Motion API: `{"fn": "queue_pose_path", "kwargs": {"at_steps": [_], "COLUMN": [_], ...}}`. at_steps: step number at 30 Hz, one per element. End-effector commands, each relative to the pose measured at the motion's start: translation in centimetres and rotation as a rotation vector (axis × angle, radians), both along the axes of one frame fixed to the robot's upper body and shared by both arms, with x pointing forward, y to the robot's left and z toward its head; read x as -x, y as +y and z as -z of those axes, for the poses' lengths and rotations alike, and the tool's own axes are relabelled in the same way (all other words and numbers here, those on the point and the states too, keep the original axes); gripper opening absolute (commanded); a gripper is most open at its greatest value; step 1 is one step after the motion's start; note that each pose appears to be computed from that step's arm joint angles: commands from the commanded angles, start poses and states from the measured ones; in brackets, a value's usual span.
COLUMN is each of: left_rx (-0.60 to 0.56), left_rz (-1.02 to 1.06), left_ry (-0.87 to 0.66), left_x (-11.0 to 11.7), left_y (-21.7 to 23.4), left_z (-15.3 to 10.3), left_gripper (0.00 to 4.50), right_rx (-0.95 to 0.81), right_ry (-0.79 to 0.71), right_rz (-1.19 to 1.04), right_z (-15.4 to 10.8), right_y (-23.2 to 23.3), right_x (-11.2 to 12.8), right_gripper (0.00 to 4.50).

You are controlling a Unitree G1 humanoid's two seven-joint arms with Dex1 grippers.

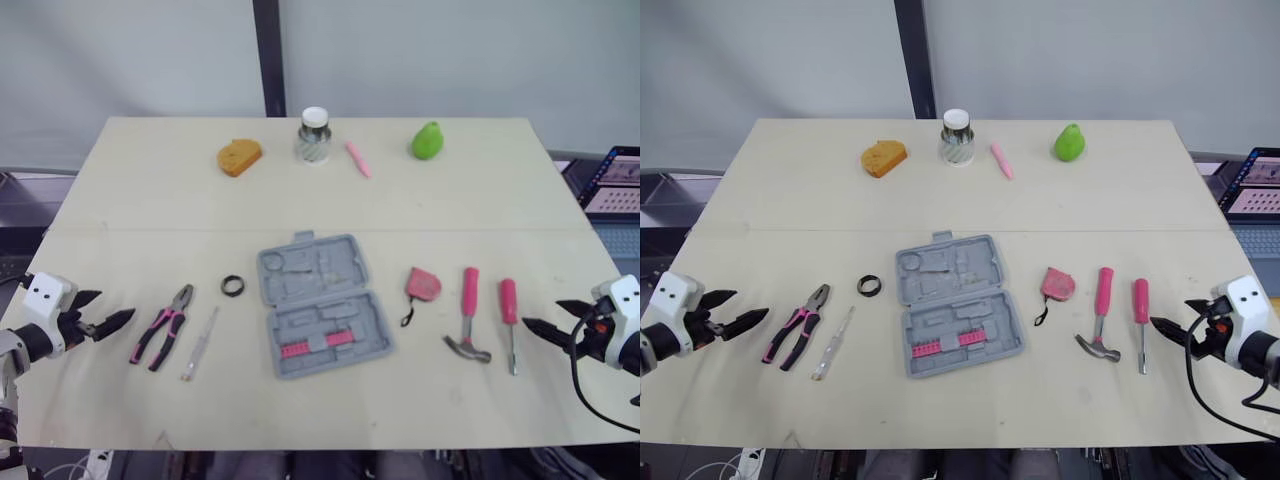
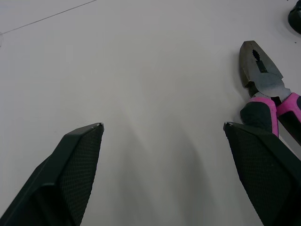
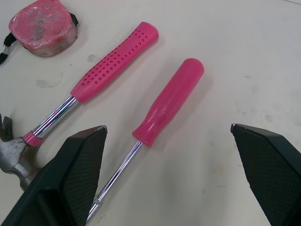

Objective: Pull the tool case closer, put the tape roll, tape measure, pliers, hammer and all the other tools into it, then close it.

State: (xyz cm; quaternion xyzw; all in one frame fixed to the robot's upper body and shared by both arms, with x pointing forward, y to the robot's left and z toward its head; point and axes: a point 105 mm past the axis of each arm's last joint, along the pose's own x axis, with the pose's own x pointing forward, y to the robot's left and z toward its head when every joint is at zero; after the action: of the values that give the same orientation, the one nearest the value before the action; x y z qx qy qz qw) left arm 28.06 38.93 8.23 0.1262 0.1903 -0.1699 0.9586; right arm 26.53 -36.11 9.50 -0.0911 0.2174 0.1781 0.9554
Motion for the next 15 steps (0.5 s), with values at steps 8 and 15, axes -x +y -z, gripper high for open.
{"fn": "queue_pose_path", "kwargs": {"at_steps": [8,15], "left_rx": [0.000,-0.004], "left_rz": [-0.028,-0.034], "left_ry": [-0.049,-0.049], "left_x": [-0.09,-0.10], "left_y": [0.74,0.76], "left_z": [-1.27,-1.24], "left_gripper": [4.37,4.37], "right_rx": [0.003,0.004], "right_ry": [-0.052,-0.062], "right_rz": [-0.002,0.002], "right_z": [-1.03,-1.22], "right_y": [-0.47,-0.57], "right_x": [0.00,-0.10], "right_gripper": [4.50,4.50]}}
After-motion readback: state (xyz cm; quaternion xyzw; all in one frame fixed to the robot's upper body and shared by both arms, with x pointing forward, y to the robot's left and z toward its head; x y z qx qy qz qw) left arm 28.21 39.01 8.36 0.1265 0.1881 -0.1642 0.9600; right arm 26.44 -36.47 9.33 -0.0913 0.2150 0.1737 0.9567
